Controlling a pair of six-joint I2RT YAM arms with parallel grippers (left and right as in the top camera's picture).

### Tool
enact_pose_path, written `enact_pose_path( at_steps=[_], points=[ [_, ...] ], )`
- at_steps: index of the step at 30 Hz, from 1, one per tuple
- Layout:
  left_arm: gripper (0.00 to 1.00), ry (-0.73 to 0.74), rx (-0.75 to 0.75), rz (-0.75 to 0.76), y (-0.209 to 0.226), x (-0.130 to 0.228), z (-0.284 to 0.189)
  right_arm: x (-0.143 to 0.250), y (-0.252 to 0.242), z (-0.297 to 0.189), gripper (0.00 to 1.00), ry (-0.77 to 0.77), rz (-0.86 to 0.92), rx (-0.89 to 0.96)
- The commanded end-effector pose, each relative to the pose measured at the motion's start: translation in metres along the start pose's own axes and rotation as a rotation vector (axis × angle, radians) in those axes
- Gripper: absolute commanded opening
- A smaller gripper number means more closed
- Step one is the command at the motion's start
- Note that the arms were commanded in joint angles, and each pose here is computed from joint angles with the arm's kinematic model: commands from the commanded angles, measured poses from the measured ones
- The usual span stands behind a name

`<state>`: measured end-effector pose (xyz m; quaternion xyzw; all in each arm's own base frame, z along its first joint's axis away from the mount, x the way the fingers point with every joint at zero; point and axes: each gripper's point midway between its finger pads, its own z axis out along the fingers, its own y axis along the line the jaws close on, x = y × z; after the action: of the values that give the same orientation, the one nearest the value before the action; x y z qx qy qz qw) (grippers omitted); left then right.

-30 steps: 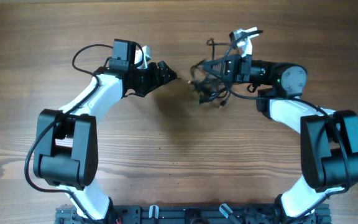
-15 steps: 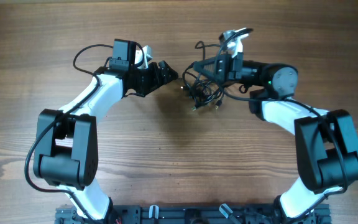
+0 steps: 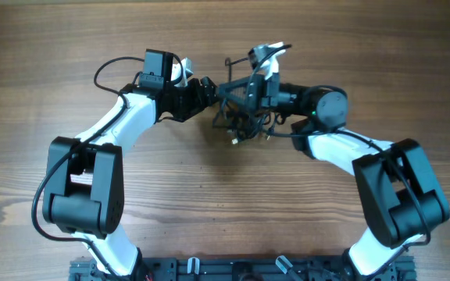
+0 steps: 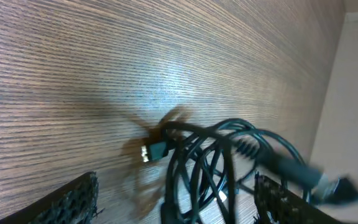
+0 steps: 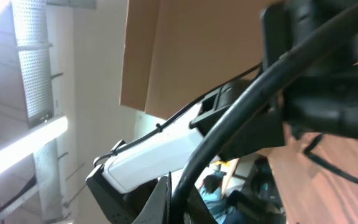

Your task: Untangle cables

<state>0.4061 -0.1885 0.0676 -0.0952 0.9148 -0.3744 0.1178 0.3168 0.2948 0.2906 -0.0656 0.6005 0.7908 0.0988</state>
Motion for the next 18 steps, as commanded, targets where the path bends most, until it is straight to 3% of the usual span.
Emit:
enact_pose_path(
  at_steps=[1,11,16,18],
  points=[
    [0.82,0.055,0.043,-0.014,-0.005,0.013,0.005,-0.007,0.047,0.015,0.05,-0.005,-0.165,-0.107],
    [0.78,0.068,0.028,0.032,-0.016,0.024,0.017,-0.020,0.096,0.029,0.05,0.019,-0.251,-0.185],
    [0.61,0.058,0.012,0.036,-0.014,0.023,0.018,-0.031,0.132,0.038,0.04,0.024,-0.318,-0.228],
    [0.49,0.042,-0.015,0.035,-0.009,0.021,0.018,-0.035,0.147,0.041,0.04,0.027,-0.350,-0.243]
  ],
)
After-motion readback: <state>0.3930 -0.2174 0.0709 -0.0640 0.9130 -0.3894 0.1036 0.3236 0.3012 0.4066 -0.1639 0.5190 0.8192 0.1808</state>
